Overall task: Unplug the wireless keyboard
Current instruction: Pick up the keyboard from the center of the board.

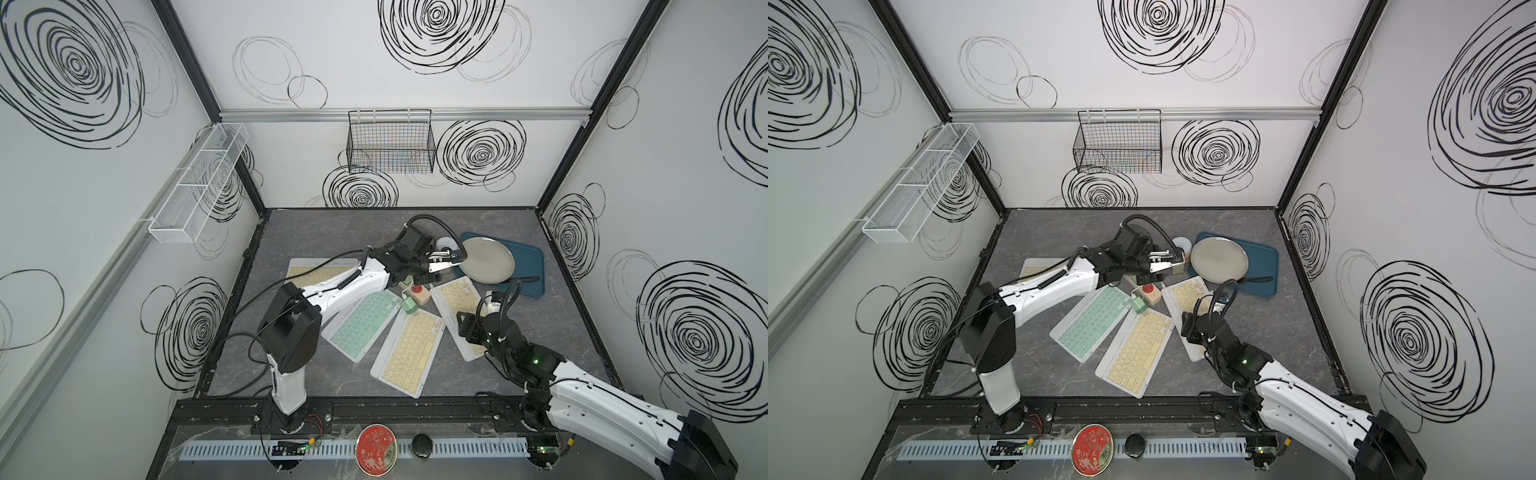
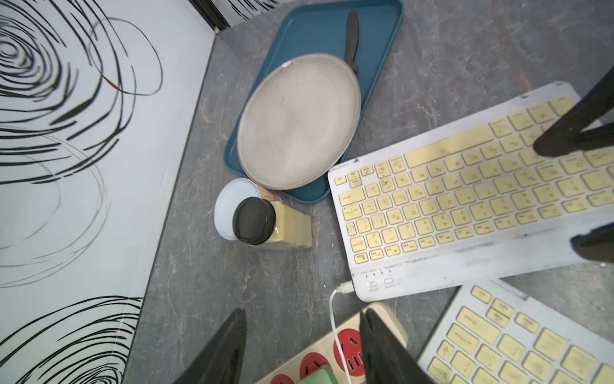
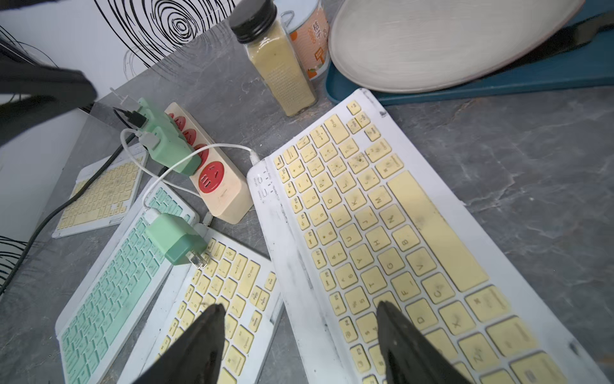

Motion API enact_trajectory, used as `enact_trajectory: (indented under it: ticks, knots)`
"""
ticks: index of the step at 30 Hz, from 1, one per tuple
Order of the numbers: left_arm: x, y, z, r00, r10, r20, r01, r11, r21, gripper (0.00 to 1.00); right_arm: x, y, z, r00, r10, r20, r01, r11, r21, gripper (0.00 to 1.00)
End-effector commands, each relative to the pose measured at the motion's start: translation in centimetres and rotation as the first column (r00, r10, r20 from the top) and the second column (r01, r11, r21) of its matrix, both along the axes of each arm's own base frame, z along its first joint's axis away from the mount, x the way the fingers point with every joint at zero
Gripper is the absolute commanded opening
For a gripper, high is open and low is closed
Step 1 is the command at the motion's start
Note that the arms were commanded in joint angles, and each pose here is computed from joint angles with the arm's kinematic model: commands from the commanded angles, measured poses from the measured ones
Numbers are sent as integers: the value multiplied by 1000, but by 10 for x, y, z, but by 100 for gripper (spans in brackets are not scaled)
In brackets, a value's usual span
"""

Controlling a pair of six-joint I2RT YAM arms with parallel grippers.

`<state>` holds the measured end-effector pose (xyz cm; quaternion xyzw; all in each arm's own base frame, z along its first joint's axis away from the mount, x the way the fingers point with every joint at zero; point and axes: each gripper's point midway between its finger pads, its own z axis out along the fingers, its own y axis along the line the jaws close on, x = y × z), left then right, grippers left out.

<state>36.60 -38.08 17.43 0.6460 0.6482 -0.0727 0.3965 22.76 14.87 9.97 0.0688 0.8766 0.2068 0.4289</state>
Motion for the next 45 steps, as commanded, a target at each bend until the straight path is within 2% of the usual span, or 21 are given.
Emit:
enact_trajectory:
  ticks: [1,6,11,17,20,23,27,35,37,41,43,45]
  knots:
    - [-29,4,-38,986,-63,-155,82,989,123,60,5,2,12,998,-2,59,1,1000,15,75]
    - [-5,11,-52,976,66,-208,-29,983,180,51,2,-1,20,995,4,102,-7,999,31,75]
    - [6,15,-74,969,151,-195,-93,955,280,53,0,-3,20,993,6,120,-10,999,33,75]
    - [6,12,-90,962,177,-207,-100,937,335,53,-1,0,22,992,15,122,-20,999,42,76]
    - [13,11,-94,963,198,-181,-122,924,364,52,-1,1,19,993,16,114,-21,999,40,75]
    - [17,8,-103,959,212,-187,-125,912,391,47,-1,2,17,994,14,107,-19,999,44,76]
    - [21,12,-117,954,234,-185,-134,891,434,47,-1,2,17,994,12,113,-17,999,42,76]
    - [28,20,-128,945,260,-200,-150,885,441,45,0,1,19,992,12,127,-16,999,32,77]
    - [31,22,-131,942,269,-203,-158,884,441,41,0,-1,20,991,8,131,-12,1000,26,77]
    - [32,18,-134,936,259,-237,-143,898,417,21,0,-1,19,992,5,130,-9,999,32,77]
    - [32,14,-133,936,250,-249,-135,905,403,16,0,-1,20,991,6,134,-11,999,36,77]
    - [31,12,-130,935,238,-262,-124,913,389,5,0,-2,20,991,2,137,-6,999,32,77]
